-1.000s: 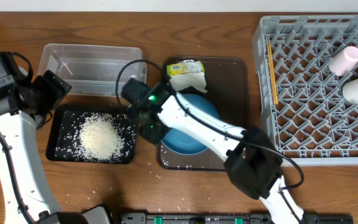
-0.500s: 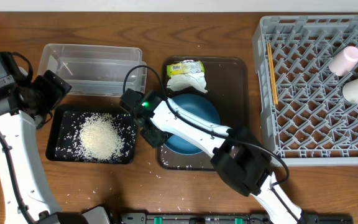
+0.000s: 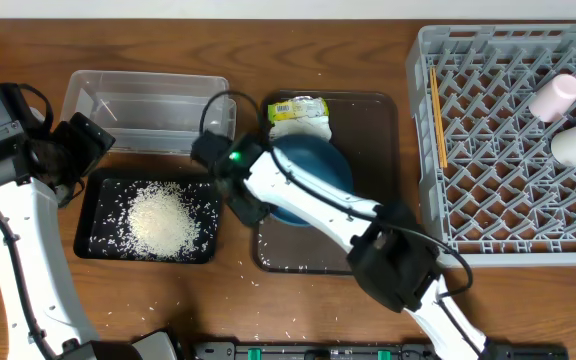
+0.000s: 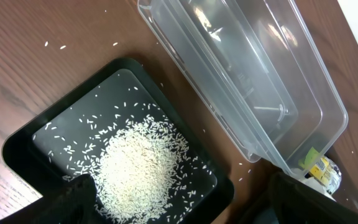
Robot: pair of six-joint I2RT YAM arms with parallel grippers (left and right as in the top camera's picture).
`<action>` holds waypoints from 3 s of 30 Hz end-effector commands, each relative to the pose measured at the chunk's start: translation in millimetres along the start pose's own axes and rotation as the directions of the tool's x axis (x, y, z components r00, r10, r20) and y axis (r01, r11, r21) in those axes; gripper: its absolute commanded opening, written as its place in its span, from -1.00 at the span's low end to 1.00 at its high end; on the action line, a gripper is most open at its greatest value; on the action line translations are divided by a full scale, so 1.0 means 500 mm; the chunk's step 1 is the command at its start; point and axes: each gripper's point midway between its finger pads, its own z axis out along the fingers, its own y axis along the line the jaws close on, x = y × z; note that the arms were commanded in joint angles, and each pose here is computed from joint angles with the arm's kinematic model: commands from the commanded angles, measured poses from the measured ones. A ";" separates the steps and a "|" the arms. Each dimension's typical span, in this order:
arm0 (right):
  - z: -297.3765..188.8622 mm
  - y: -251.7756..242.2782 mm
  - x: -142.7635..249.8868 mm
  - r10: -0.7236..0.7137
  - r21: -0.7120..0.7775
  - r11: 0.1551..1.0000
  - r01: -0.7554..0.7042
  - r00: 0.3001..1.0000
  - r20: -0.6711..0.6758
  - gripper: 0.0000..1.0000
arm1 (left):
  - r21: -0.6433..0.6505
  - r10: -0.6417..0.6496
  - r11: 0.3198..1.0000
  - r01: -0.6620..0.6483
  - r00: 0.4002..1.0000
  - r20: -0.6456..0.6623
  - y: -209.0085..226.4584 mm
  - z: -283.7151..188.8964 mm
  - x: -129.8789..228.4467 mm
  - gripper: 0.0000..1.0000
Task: Sort waste into correct bins and load items into the dishwasher rack
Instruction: 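Reach the right gripper to the blue plate rim and grasp it, then lift the blue plate right and set it in the dish rack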
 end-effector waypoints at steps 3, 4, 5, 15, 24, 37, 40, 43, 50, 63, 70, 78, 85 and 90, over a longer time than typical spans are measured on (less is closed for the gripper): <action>-0.210 -0.147 -0.073 0.090 0.023 0.995 -0.099 0.965 0.247 -0.98 | -0.001 -0.006 1.000 0.006 1.000 0.001 0.000 0.001 -0.005 0.82; -0.246 -0.185 -0.078 0.111 0.019 0.992 -0.122 0.952 0.285 -0.98 | -0.001 -0.006 1.000 0.006 1.000 0.001 0.000 0.001 -0.005 0.83; -0.280 -0.228 -0.081 0.141 0.011 0.988 -0.153 0.936 0.323 -0.98 | -0.001 -0.006 1.000 0.006 1.000 0.000 0.000 0.001 -0.005 0.82; -0.456 -0.525 -0.022 0.311 -0.328 0.933 -0.147 0.789 0.530 -0.98 | -0.001 -0.006 1.000 0.006 1.000 0.000 0.000 0.001 -0.005 0.83; -0.503 -0.746 0.032 0.478 -0.611 0.789 0.063 0.562 0.675 -0.98 | -0.001 -0.006 1.000 0.006 1.000 0.000 0.000 0.001 -0.005 0.83; -0.408 -0.864 0.047 0.683 -0.824 0.489 0.287 0.463 0.566 -0.97 | -0.001 -0.006 1.000 0.006 1.000 0.000 0.000 0.001 -0.005 0.83; -0.364 -0.877 0.043 0.719 -0.865 0.436 0.249 0.482 0.501 -0.98 | -0.001 -0.006 1.000 0.006 1.000 0.001 0.000 0.001 -0.005 0.83; -0.339 -0.884 0.042 0.740 -0.888 0.401 0.225 0.491 0.459 -0.98 | -0.001 -0.006 1.000 0.006 1.000 0.000 0.000 0.001 -0.005 0.83; -0.338 -0.888 0.040 0.768 -0.919 0.346 0.188 0.506 0.393 -0.98 | -0.001 -0.006 1.000 0.006 1.000 0.001 0.000 0.001 -0.005 0.84; -0.326 -0.896 0.034 0.813 -0.963 0.259 0.073 0.522 0.259 -0.93 | -0.001 -0.006 1.000 0.006 1.000 0.000 0.000 0.001 -0.005 0.83; -0.271 -0.933 0.056 0.850 -0.885 0.390 -0.256 0.469 0.239 -0.53 | -0.001 -0.006 1.000 0.006 1.000 0.000 0.000 0.001 -0.005 0.83; -0.347 -0.988 0.142 0.875 -0.704 0.479 -0.524 0.352 0.333 0.11 | -0.001 -0.006 1.000 0.006 1.000 0.000 0.000 0.001 -0.005 0.84; -0.435 -1.020 0.226 0.860 -0.562 0.486 -0.669 0.254 0.442 0.47 | -0.001 -0.006 1.000 0.006 1.000 0.000 0.000 0.001 -0.005 0.83; -0.469 -1.023 0.248 0.837 -0.490 0.489 -0.721 0.230 0.497 0.47 | -0.001 -0.006 1.000 0.006 1.000 0.000 0.000 0.001 -0.005 0.83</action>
